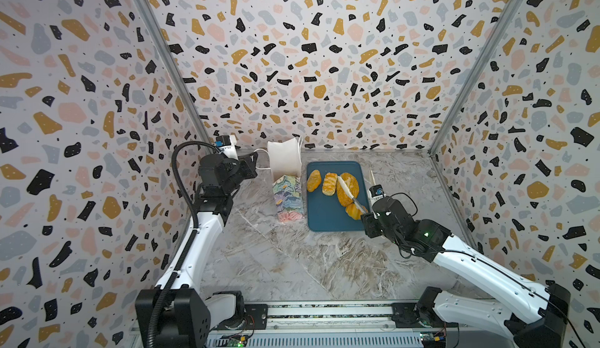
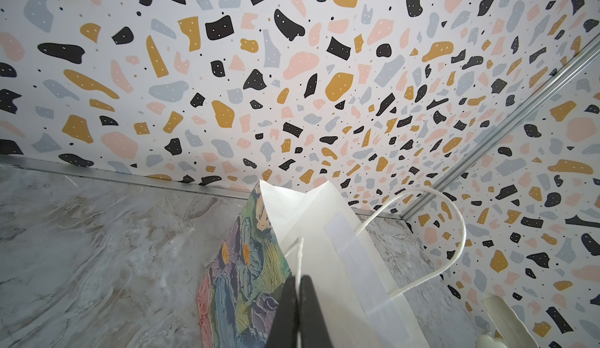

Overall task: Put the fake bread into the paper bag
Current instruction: 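Withdraw the empty tongs with the right gripper back over the tray, then lower the open tongs with the right gripper toward the yellow striped bun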

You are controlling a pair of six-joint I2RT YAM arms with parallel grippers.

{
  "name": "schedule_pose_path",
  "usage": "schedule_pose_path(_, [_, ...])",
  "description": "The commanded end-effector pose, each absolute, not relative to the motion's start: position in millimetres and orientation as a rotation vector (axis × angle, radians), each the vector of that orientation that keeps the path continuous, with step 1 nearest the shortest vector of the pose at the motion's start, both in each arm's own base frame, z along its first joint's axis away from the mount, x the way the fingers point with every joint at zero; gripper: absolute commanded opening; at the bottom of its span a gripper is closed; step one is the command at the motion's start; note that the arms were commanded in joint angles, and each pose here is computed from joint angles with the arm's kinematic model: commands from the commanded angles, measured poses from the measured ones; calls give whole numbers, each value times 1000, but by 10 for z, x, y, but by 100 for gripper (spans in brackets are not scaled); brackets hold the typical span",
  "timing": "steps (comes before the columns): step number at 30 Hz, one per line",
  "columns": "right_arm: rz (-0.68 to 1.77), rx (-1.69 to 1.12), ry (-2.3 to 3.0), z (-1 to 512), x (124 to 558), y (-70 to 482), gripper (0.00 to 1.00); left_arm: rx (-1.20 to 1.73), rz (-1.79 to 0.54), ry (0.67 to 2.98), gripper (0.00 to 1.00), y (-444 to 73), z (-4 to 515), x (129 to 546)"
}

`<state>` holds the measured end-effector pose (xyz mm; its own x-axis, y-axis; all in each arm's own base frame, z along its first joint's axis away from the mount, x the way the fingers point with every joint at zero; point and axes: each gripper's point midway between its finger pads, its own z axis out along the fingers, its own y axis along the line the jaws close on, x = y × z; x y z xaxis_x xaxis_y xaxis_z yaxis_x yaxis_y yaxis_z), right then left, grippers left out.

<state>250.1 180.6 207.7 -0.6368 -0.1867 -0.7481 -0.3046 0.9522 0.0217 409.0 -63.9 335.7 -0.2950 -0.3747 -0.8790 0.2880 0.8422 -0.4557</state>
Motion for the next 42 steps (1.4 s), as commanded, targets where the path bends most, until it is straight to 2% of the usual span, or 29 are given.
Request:
schedule_pose_path(1, [207, -270, 2249, 2141, 2511, 1741, 58, -47, -642, 1711, 0, -639, 3454, 4062])
schedule_pose_path(42, [138, -283, 2516, 897, 2314, 1662, 58, -46, -645, 1711, 0, -640, 3456, 4063])
